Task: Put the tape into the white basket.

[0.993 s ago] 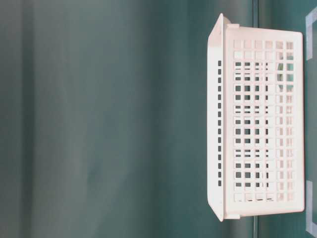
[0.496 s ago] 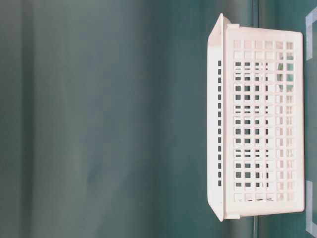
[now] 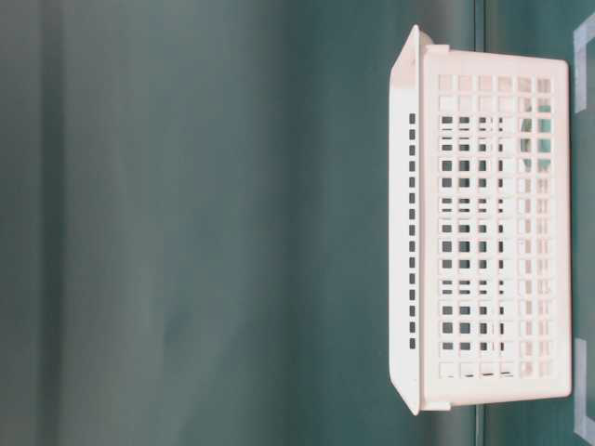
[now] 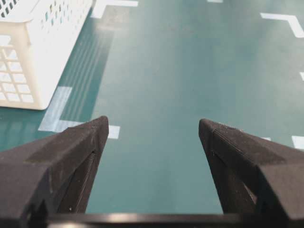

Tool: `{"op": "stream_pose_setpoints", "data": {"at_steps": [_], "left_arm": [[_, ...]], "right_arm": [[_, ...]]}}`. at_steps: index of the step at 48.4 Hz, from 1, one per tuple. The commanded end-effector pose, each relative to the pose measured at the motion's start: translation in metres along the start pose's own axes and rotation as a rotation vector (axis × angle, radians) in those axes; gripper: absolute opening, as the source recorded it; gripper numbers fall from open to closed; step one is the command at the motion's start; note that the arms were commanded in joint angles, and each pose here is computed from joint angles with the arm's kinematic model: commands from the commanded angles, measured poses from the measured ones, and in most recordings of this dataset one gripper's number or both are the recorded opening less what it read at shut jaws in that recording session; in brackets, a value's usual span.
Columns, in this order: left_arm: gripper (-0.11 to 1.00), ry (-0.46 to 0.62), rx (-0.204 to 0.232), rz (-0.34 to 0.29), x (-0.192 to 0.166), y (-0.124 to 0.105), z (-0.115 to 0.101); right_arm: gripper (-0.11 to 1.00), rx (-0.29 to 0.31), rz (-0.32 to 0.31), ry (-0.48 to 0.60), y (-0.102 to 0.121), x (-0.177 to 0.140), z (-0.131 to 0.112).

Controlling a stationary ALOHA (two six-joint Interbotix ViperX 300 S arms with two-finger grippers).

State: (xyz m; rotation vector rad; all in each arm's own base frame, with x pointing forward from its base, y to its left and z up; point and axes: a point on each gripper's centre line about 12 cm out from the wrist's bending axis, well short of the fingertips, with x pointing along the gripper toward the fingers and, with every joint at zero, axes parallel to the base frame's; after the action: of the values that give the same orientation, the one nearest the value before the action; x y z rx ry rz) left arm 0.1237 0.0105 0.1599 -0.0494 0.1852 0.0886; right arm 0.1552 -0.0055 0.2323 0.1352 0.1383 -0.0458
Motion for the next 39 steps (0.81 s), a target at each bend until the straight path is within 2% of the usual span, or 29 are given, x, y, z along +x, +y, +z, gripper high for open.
{"op": "stream_pose_setpoints", "data": {"at_steps": [1,13,39], "left_arm": [[0.32,-0.011,0.001,0.004,0.000,0.000,0.005],[0.32,-0.011,0.002,0.004,0.000,0.000,0.005],[0.32,-0.009,0.002,0.004,0.000,0.000,0.005]], "right_arm": [[0.95,-0.002,0.005,-0.004,0.001,0.000,0.001],[0.95,-0.002,0.000,0.008,-0.001,-0.002,-0.007],[0.95,0.000,-0.011,0.123,-0.007,-0.005,-0.058]]}}
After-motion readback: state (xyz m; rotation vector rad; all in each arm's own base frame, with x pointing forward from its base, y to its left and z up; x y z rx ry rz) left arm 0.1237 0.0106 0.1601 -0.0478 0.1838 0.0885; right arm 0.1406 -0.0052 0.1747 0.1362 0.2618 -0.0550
